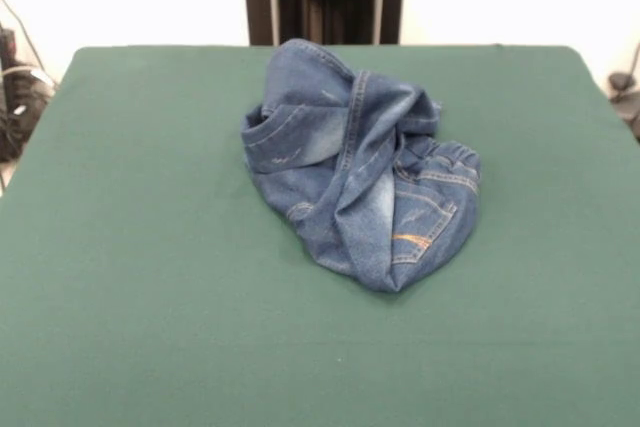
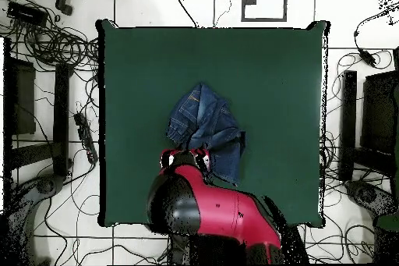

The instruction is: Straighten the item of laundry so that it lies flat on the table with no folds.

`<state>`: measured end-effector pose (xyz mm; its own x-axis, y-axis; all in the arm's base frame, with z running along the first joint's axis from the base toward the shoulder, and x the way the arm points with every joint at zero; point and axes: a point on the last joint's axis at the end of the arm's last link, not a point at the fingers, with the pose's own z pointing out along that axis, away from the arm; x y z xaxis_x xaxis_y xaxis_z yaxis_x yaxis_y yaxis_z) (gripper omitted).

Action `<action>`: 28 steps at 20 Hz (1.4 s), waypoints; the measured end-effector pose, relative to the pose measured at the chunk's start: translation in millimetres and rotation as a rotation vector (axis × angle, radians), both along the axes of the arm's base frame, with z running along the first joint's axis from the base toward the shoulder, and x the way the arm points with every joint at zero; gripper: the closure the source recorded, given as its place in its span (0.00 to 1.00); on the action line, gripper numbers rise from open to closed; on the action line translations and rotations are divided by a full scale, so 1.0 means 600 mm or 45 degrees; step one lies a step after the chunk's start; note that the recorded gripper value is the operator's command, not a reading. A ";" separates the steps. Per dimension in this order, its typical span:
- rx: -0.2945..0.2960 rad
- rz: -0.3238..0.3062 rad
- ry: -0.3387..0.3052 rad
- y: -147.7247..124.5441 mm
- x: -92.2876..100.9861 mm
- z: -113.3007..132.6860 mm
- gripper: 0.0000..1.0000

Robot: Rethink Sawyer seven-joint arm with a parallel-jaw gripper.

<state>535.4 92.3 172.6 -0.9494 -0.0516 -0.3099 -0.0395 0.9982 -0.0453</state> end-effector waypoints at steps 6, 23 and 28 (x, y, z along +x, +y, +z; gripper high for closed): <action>0.004 0.004 0.011 -0.001 0.028 -0.051 0.00; -0.030 0.193 -0.105 0.019 0.103 -0.081 0.00; 0.004 0.248 -0.171 0.037 0.116 -0.104 0.00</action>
